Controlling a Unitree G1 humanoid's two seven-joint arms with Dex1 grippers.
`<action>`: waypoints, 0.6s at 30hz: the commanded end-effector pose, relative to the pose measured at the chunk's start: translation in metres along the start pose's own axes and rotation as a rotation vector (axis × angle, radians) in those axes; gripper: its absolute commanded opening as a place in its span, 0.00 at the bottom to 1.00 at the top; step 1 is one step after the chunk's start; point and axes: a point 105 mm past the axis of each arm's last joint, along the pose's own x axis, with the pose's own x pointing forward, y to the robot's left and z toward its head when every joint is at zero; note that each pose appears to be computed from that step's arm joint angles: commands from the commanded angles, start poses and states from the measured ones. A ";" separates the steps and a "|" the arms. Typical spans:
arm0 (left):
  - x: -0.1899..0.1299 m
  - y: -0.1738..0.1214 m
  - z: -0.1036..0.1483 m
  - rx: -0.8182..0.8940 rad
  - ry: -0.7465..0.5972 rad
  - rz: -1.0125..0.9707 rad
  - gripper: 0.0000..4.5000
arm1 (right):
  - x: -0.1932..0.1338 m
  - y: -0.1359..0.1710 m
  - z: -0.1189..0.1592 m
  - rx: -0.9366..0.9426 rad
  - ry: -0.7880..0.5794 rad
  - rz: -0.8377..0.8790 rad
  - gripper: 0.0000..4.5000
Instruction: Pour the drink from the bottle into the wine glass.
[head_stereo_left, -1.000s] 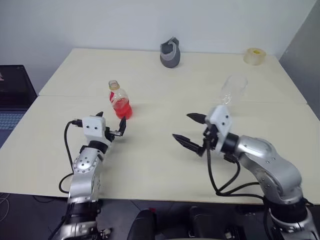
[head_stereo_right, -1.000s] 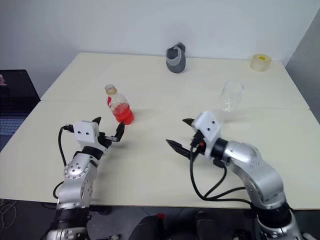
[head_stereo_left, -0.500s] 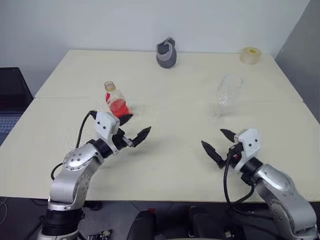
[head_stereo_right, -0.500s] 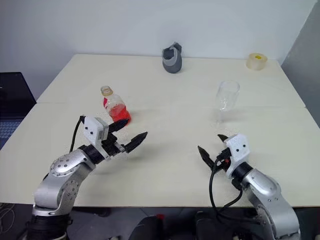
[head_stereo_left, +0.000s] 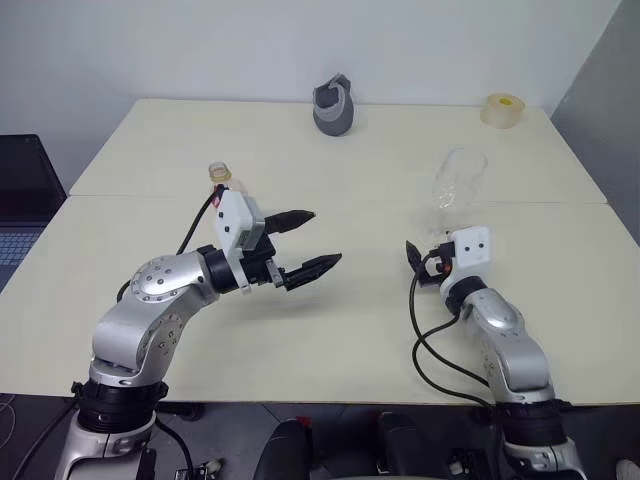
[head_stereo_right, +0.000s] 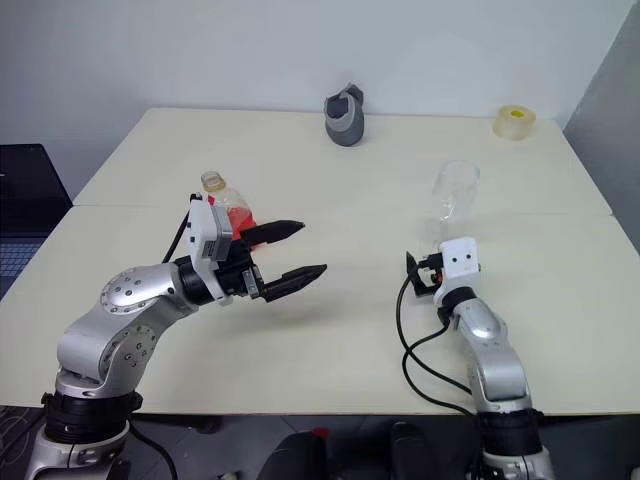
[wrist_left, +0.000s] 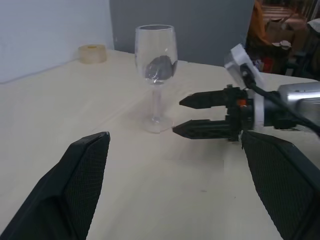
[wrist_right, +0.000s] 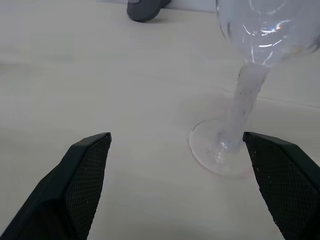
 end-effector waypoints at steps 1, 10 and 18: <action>0.001 0.001 0.008 0.041 -0.010 -0.005 1.00 | 0.013 -0.018 0.010 -0.005 -0.077 -0.085 1.00; 0.000 0.001 0.005 0.042 -0.009 0.004 1.00 | 0.033 -0.027 0.014 0.004 -0.159 -0.139 1.00; 0.002 0.002 0.003 0.039 -0.009 0.003 1.00 | 0.049 -0.024 0.015 -0.001 -0.177 -0.134 0.86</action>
